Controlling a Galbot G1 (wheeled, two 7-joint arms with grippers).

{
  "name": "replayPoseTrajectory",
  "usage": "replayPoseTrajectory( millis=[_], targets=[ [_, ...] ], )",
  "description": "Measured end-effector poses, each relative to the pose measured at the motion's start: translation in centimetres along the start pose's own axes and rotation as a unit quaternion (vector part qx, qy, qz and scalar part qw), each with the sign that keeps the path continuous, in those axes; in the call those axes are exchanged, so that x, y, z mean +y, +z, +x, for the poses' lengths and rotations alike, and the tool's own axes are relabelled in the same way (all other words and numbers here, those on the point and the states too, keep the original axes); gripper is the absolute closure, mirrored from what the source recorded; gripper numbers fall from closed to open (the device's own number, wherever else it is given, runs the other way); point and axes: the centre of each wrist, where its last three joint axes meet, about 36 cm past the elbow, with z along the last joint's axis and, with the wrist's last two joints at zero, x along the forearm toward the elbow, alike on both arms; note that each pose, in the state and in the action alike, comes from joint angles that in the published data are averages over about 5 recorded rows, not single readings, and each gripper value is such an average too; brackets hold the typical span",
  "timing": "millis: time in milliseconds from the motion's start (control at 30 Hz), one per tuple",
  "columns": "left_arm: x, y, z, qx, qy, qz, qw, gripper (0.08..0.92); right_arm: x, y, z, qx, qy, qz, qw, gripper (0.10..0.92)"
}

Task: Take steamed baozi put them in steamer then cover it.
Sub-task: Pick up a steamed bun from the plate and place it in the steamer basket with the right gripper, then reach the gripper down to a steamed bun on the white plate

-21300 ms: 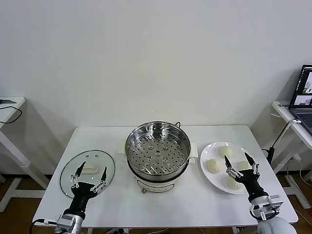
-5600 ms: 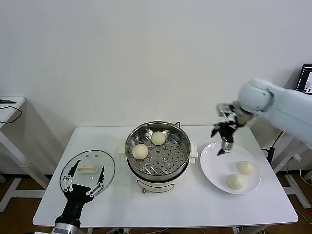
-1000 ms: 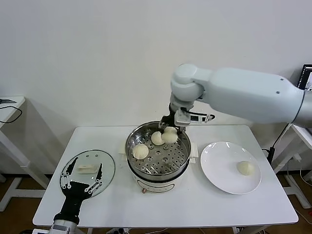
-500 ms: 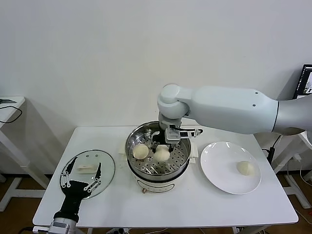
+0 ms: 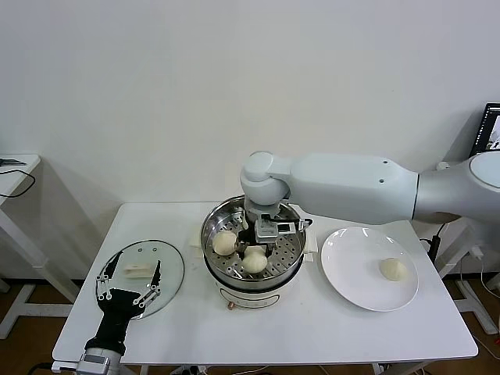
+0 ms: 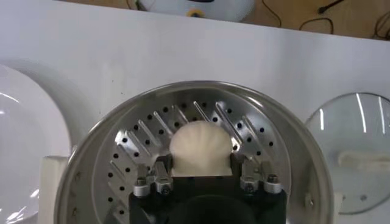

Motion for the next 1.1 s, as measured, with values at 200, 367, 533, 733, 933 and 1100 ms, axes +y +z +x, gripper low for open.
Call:
replayPoseTrajectory(
  millis=[200,367,533,733,933,1100],
  targets=[
    [0.0,0.1,0.0,0.002,0.001,0.001,1.0,0.177,-0.5,0.3,-0.7,-0.002,-0.001,-0.002,1.0,0.394],
    [-0.1,0.1,0.0,0.002,0.001,0.001,1.0,0.177,-0.8,0.4,-1.2,-0.005,0.001,-0.005,1.0,0.385],
    [-0.1,0.2,0.0,0.003,0.002,0.001,1.0,0.177,-0.7,0.5,-1.2,-0.005,0.005,-0.009,1.0,0.288],
    [-0.1,0.2,0.0,0.003,0.001,0.002,1.0,0.177,0.1,0.9,0.3,0.0,0.011,-0.021,1.0,0.203],
    [-0.2,0.0,0.1,0.002,0.001,0.003,1.0,0.177,2.7,1.7,4.0,0.018,0.017,-0.057,0.998,0.2],
    [-0.2,-0.2,0.3,0.001,0.002,0.002,1.0,0.177,6.6,2.7,7.5,0.033,0.025,-0.132,0.99,0.2]
  ],
)
